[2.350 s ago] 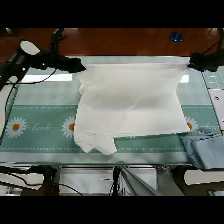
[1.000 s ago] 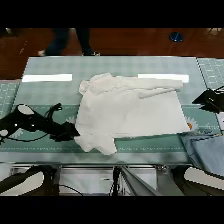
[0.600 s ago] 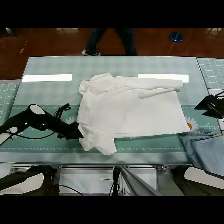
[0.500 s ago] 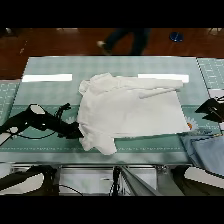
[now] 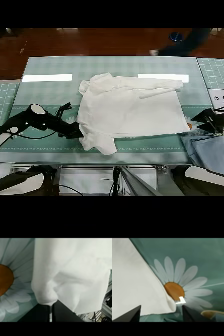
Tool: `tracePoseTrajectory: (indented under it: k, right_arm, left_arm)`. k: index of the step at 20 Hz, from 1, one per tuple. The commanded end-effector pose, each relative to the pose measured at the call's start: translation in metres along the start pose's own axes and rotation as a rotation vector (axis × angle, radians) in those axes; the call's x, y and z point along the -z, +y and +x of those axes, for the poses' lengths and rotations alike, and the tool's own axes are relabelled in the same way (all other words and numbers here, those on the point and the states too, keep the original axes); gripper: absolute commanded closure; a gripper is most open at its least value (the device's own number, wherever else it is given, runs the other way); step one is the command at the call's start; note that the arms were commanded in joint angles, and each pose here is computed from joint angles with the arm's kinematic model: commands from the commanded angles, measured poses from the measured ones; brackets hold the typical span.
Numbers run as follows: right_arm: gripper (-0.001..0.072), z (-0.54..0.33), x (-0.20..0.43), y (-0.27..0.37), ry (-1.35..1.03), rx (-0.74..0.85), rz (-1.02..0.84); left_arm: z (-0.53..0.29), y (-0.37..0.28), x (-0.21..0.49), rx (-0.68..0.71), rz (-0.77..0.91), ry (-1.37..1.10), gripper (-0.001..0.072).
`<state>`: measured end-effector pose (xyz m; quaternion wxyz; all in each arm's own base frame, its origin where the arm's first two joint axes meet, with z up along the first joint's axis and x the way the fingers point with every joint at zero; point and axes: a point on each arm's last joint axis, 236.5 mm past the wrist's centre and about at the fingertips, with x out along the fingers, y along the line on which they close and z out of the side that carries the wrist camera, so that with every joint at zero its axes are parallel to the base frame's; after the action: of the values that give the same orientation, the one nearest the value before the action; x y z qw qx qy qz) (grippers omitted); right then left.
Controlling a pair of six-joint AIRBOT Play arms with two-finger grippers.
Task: Fold the shirts.
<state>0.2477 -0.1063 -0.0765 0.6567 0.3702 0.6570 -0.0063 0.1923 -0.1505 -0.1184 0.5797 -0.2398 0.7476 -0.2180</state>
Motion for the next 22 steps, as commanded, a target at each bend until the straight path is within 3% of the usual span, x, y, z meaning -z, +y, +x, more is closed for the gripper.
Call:
tracePoseTrajectory:
  k: [1,3,8,10,11,14,16,19,22]
  right_arm:
    - [0.0143,0.02,0.003,0.001,0.053,0.008,0.002]
    - [0.0185,0.032,0.006,0.001,0.092,0.038,-0.001]
    - [0.0426,0.05,0.006,0.013,0.125,0.065,-0.018]
    - [0.0625,0.05,0.007,0.02,0.13,0.033,-0.008]
    - [0.0686,0.049,0.012,0.027,0.152,0.005,-0.01]
    - [0.0687,0.024,0.012,0.071,0.115,-0.132,-0.129]
    - [0.0687,-0.019,-0.016,0.123,-0.085,-0.245,-0.187]
    - [0.0687,-0.149,-0.037,0.249,-0.497,-0.575,-0.367]
    - [0.0688,-0.3,0.024,0.352,-0.834,-0.801,-0.632]
  left_arm:
    - [0.0,0.001,-0.001,-0.006,0.004,-0.004,0.0683]
    - [0.0,0.001,-0.001,-0.005,0.004,-0.003,0.0683]
    - [-0.003,-0.001,-0.006,-0.006,0.031,-0.015,0.0683]
    - [-0.01,-0.007,-0.016,-0.004,0.052,-0.036,0.0683]
    - [-0.017,-0.011,-0.022,0.003,0.063,-0.044,0.0683]
    - [-0.052,-0.033,-0.037,0.042,0.128,-0.063,0.0686]
    - [-0.102,-0.061,-0.056,0.043,0.226,-0.176,0.0687]
    - [-0.232,-0.137,-0.075,-0.004,0.441,-0.554,0.0687]
    - [-0.376,-0.24,-0.02,-0.062,0.713,-0.994,0.0687]
